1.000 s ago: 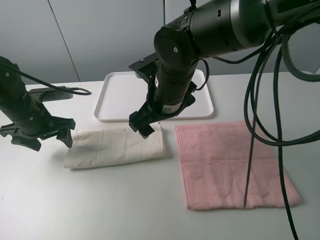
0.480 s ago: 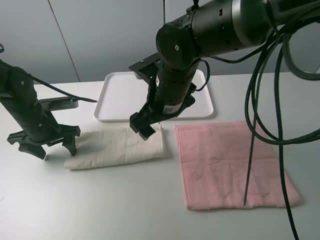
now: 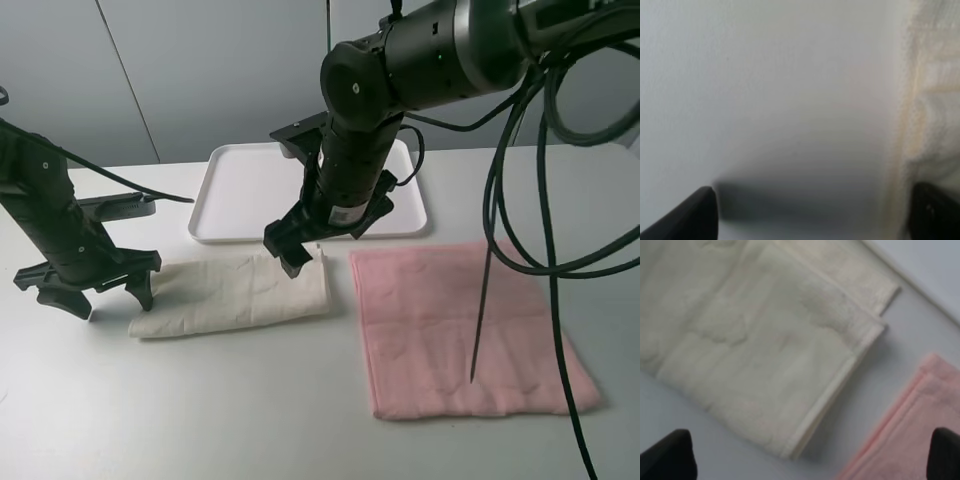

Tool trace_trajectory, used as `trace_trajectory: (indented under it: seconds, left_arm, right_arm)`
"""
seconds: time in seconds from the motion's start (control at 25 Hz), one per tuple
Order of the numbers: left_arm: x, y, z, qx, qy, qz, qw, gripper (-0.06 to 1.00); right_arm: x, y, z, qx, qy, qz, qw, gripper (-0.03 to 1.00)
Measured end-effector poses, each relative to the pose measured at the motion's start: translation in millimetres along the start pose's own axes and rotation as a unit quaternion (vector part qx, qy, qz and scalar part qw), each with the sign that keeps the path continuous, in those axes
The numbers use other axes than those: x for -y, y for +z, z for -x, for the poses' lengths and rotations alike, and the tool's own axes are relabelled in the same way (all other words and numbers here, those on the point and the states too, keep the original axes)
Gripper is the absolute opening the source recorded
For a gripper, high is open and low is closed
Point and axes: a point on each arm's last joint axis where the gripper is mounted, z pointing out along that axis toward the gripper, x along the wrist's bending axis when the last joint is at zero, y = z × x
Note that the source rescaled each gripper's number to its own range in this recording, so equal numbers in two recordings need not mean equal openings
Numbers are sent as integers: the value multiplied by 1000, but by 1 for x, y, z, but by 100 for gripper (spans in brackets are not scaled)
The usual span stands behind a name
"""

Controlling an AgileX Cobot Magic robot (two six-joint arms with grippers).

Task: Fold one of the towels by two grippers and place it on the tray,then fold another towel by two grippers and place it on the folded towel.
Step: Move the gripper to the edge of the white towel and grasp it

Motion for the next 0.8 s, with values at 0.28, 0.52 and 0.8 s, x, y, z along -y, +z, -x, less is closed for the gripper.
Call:
trace_trajectory:
  seconds: [0.28,0.52,0.8]
  left_arm:
    - [0,0,0,0,0,0,1000,98]
    - [0,0,0,0,0,-1,1000,98]
    - [0,0,0,0,0,-1,1000,98]
  right_arm:
    - [-18,28,-1,-13,18,-30,999,100]
    - [-25,47,-2,-11,34,-43,998,100]
    - [-23,65,3,-15,51,-60,997,100]
